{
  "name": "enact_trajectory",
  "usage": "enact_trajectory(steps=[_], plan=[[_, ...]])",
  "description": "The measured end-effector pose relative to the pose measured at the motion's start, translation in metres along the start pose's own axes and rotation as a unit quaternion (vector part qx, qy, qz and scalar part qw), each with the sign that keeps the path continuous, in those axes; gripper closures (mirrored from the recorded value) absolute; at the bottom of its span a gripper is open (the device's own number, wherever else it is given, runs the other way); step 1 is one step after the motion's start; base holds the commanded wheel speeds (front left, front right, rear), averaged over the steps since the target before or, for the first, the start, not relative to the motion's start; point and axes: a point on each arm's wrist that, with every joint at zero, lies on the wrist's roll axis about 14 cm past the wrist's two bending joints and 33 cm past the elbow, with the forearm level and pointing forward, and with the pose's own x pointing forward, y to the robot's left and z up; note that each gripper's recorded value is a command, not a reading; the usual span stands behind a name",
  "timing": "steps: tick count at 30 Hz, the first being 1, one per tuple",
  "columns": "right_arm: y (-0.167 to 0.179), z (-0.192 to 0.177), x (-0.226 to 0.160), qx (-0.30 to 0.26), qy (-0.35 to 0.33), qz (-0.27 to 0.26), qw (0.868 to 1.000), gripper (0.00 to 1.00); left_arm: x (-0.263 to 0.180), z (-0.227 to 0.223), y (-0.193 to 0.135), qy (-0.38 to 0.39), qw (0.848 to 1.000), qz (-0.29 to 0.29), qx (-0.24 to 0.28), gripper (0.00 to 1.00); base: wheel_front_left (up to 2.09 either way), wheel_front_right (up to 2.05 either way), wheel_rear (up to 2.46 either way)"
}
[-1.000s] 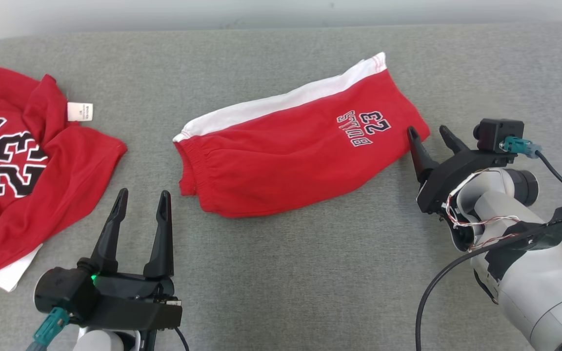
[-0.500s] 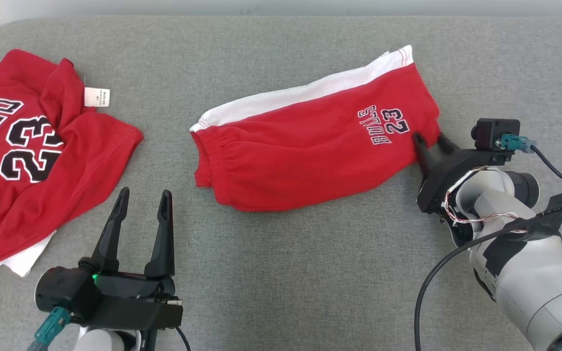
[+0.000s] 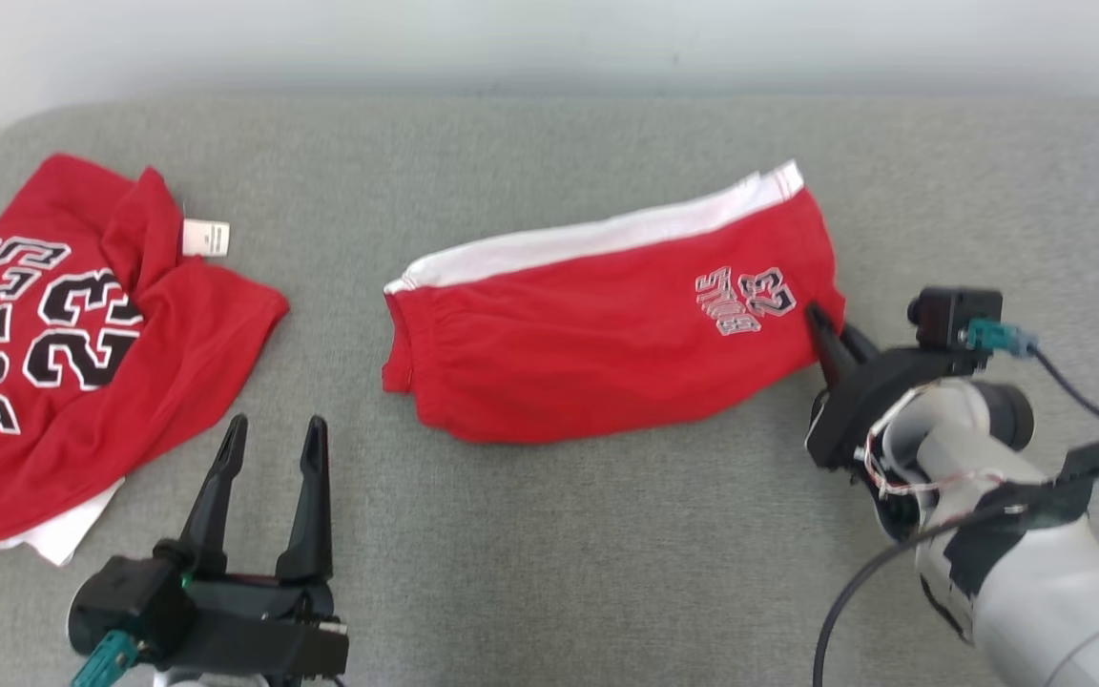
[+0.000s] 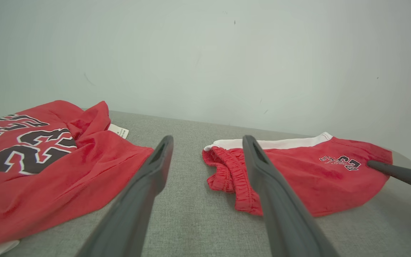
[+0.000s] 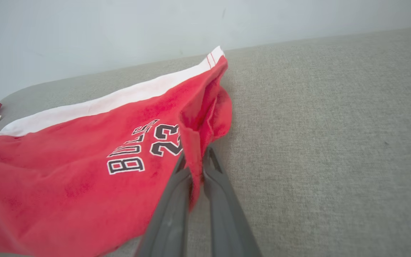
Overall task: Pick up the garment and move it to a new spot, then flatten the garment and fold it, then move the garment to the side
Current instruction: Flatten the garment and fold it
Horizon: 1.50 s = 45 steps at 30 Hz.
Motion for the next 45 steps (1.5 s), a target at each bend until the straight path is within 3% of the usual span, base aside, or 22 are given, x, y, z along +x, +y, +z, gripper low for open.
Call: enact_trajectory(steps=[17,18,19,20,21,27,36,45], plan=[[0.003,-0.023,-0.072,0.053,-0.016,-0.014,0.998,1.0,-0.012,0.014,-0.028,-0.014,0.999,-0.032,-0.018,0.0,0.0,0.0,0.0],[0.002,-0.021,-0.073,0.054,-0.018,-0.016,0.998,0.95,-0.012,0.015,-0.03,-0.015,0.999,-0.034,-0.019,0.0,0.0,0.0,0.0],[0.0,-0.02,-0.074,0.054,-0.02,-0.02,0.998,0.74,-0.012,0.015,-0.031,-0.016,0.999,-0.036,-0.02,0.0,0.0,0.0,0.0],[-0.003,-0.019,-0.075,0.051,-0.021,-0.023,0.998,0.19,-0.012,0.015,-0.032,-0.016,0.999,-0.037,-0.02,0.0,0.0,0.0,0.0],[-0.005,-0.019,-0.075,0.047,-0.02,-0.027,0.998,0.0,-0.012,0.015,-0.032,-0.015,0.999,-0.037,-0.02,0.0,0.0,0.0,0.0],[-0.006,-0.014,-0.074,0.024,-0.027,-0.029,0.999,0.0,-0.012,0.015,-0.027,-0.015,0.999,-0.03,-0.018,0.0,0.0,0.0,0.0],[-0.017,0.032,-0.092,-0.075,-0.101,-0.043,0.991,0.0,-0.023,0.017,-0.018,-0.014,1.0,-0.015,-0.015,0.0,0.0,0.0,0.0],[-0.011,0.053,-0.132,-0.085,-0.187,-0.077,0.976,0.0,-0.036,0.016,-0.016,-0.008,1.0,-0.013,-0.004,0.0,0.0,0.0,0.0]])
